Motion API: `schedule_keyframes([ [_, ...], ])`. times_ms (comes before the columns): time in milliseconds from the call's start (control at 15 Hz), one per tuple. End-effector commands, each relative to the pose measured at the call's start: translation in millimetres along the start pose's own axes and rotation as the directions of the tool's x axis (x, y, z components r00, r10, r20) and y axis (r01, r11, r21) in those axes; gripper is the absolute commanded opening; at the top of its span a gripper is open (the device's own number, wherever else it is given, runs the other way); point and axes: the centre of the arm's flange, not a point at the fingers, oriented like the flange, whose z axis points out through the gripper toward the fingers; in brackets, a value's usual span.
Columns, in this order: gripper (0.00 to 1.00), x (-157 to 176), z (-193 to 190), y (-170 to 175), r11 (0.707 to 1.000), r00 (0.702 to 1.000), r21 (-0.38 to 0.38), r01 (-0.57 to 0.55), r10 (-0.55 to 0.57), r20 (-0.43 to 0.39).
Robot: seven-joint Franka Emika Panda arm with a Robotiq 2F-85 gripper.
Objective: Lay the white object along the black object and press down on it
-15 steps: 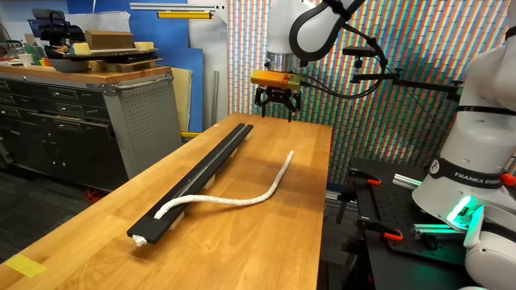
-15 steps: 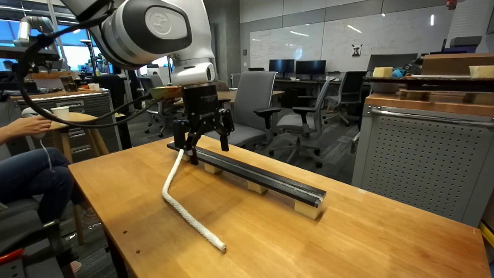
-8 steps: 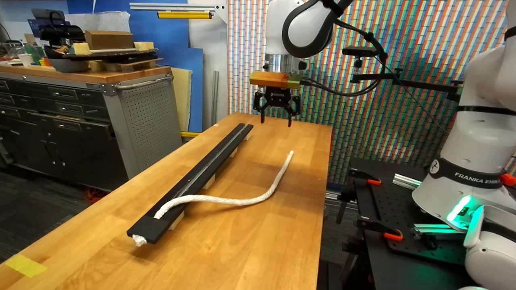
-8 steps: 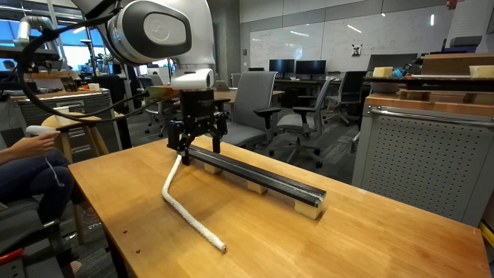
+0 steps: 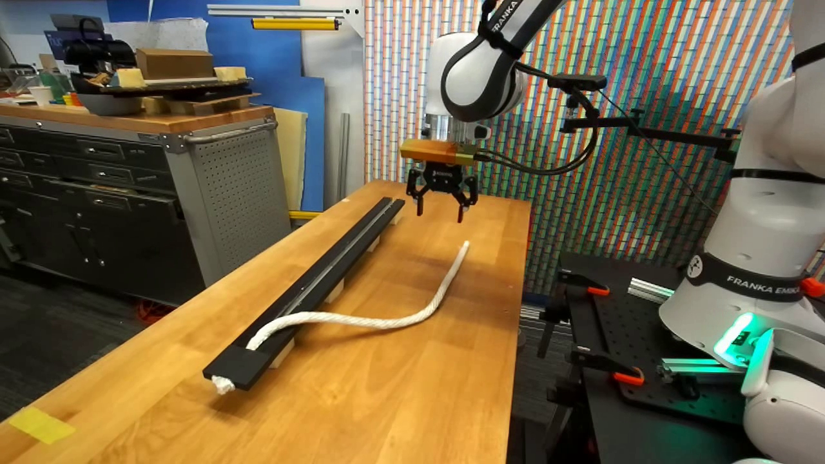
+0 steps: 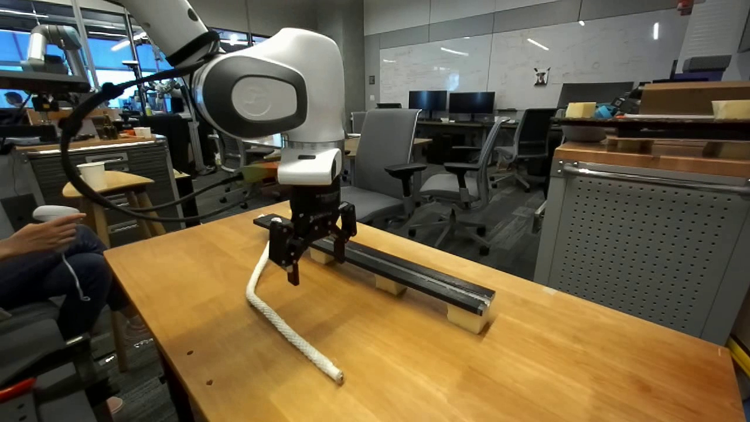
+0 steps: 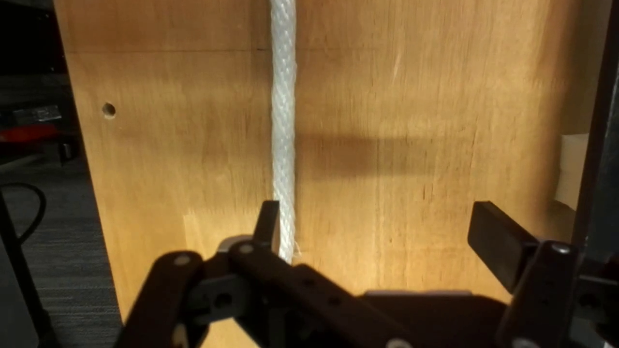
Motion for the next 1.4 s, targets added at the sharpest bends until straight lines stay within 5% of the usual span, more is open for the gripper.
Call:
schedule_keyframes([
  [0, 1.00, 13.9, 13.8, -7.6, 1.000, 1.000, 0.005, -0.006, 0.006, -0.017],
  [1333, 1.00, 72.0, 91.8, 14.1, 0.996, 0.995, -0.019, -0.082, 0.081, -0.054],
])
